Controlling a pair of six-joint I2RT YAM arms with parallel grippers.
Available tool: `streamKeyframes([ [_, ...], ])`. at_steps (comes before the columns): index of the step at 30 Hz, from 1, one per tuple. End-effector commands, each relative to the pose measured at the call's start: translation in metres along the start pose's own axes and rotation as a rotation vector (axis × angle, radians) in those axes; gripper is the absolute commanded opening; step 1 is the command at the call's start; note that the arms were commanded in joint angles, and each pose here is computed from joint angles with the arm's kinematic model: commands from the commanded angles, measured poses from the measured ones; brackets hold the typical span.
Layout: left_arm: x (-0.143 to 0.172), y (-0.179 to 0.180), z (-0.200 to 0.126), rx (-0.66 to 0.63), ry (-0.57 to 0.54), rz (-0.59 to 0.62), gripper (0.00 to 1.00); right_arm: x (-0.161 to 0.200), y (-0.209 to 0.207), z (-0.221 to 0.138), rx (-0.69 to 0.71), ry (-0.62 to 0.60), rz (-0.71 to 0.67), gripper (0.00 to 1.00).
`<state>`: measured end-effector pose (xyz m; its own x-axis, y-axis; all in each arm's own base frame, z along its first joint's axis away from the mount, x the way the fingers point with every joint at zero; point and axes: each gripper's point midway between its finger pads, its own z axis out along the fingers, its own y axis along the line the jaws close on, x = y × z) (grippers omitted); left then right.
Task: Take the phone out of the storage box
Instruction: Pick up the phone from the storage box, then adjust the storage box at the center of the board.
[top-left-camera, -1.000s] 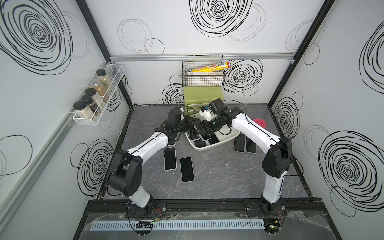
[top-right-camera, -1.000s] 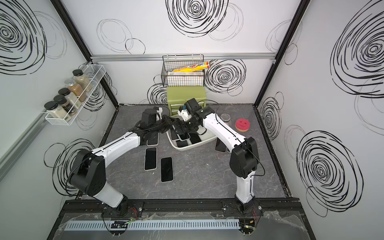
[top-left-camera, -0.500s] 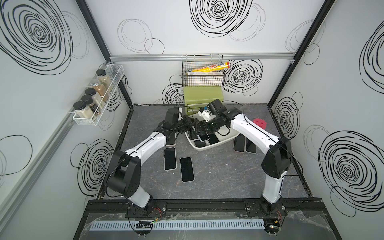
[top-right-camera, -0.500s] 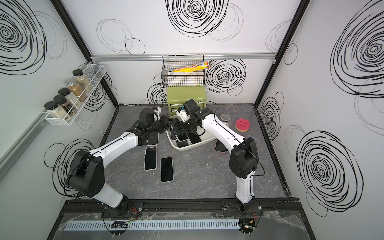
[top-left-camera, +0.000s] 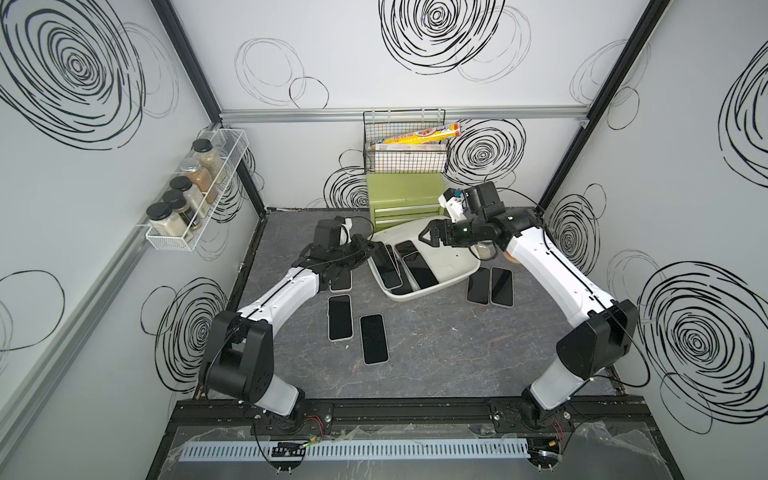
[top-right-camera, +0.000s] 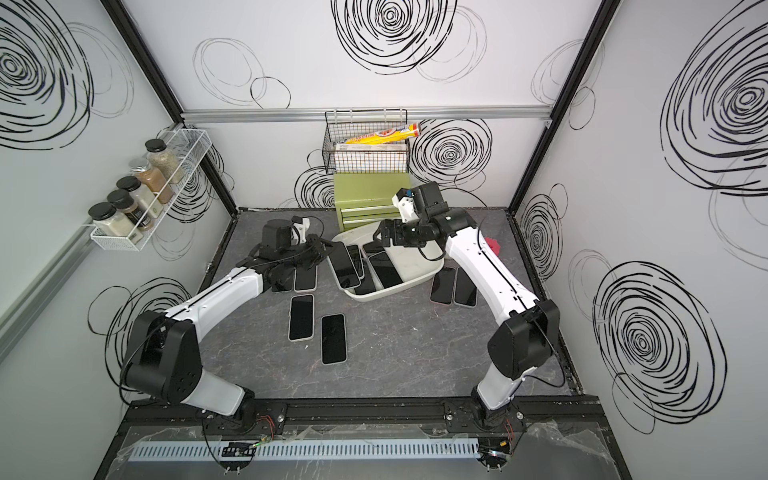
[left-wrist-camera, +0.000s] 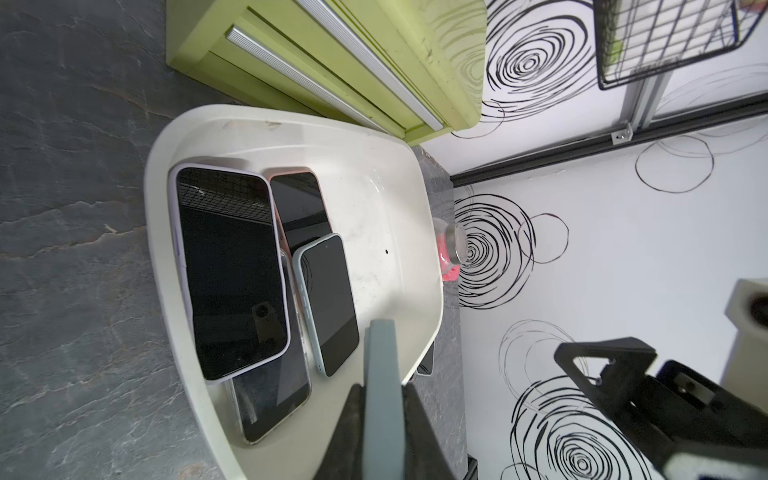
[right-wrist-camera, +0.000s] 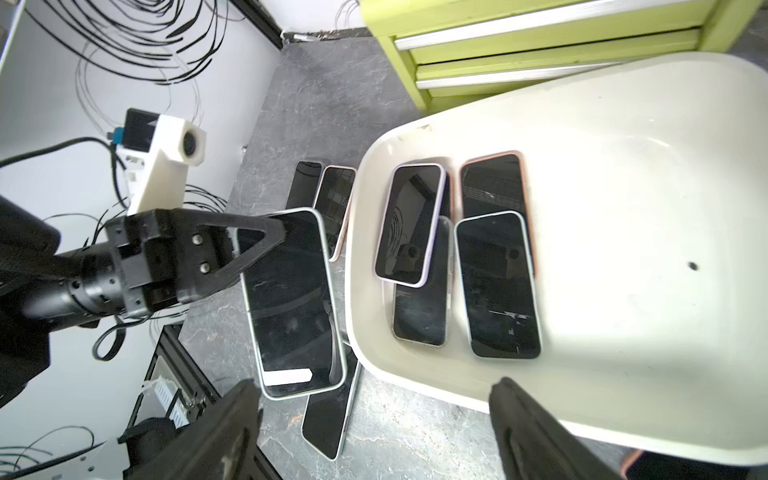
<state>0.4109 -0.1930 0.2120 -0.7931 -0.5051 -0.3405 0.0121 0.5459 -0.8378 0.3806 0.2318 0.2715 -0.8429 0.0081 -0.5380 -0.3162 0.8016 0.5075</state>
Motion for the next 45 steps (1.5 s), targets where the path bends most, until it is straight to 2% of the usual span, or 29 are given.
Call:
streamKeyframes([
  [1,-0.003,-0.04,-0.02,0.124,-0.013,0.078,0.0,0.001,-0.077,-0.014,0.165,-0.035,0.211,0.87],
  [4,0.006,-0.051,-0.026,0.159,0.0,0.075,0.0,0.019,-0.128,-0.017,0.255,-0.044,0.316,0.8],
  [6,0.015,-0.059,-0.028,0.185,0.013,0.073,0.0,0.027,-0.146,-0.014,0.267,-0.054,0.373,0.73],
  [8,0.026,-0.068,-0.029,0.207,0.031,0.076,0.0,0.031,-0.162,-0.011,0.274,-0.071,0.417,0.62],
  [9,0.032,-0.071,-0.029,0.213,0.04,0.076,0.0,0.031,-0.167,-0.01,0.271,-0.075,0.429,0.6],
  [16,0.054,-0.072,-0.038,0.212,0.068,0.077,0.0,0.04,-0.197,0.014,0.27,-0.054,0.481,0.57],
  [21,0.055,-0.072,-0.043,0.2,0.068,0.087,0.0,0.041,-0.213,0.032,0.273,-0.034,0.499,0.51],
  [26,0.057,-0.069,-0.048,0.187,0.066,0.085,0.0,0.045,-0.225,0.043,0.304,-0.006,0.488,0.49],
  [30,0.058,-0.063,-0.049,0.174,0.065,0.079,0.0,0.039,-0.228,0.05,0.29,-0.009,0.475,0.49],
  [33,0.059,-0.062,-0.048,0.171,0.07,0.081,0.0,0.032,-0.225,0.057,0.249,-0.022,0.473,0.44],
  [38,0.06,-0.058,-0.049,0.159,0.072,0.085,0.0,0.03,-0.219,0.068,0.199,-0.012,0.504,0.15],
  [41,0.06,-0.057,-0.051,0.153,0.072,0.091,0.0,0.035,-0.213,0.073,0.168,-0.009,0.551,0.0],
  [45,0.06,-0.057,-0.055,0.146,0.068,0.104,0.0,0.047,-0.193,0.08,0.155,0.002,0.615,0.0],
])
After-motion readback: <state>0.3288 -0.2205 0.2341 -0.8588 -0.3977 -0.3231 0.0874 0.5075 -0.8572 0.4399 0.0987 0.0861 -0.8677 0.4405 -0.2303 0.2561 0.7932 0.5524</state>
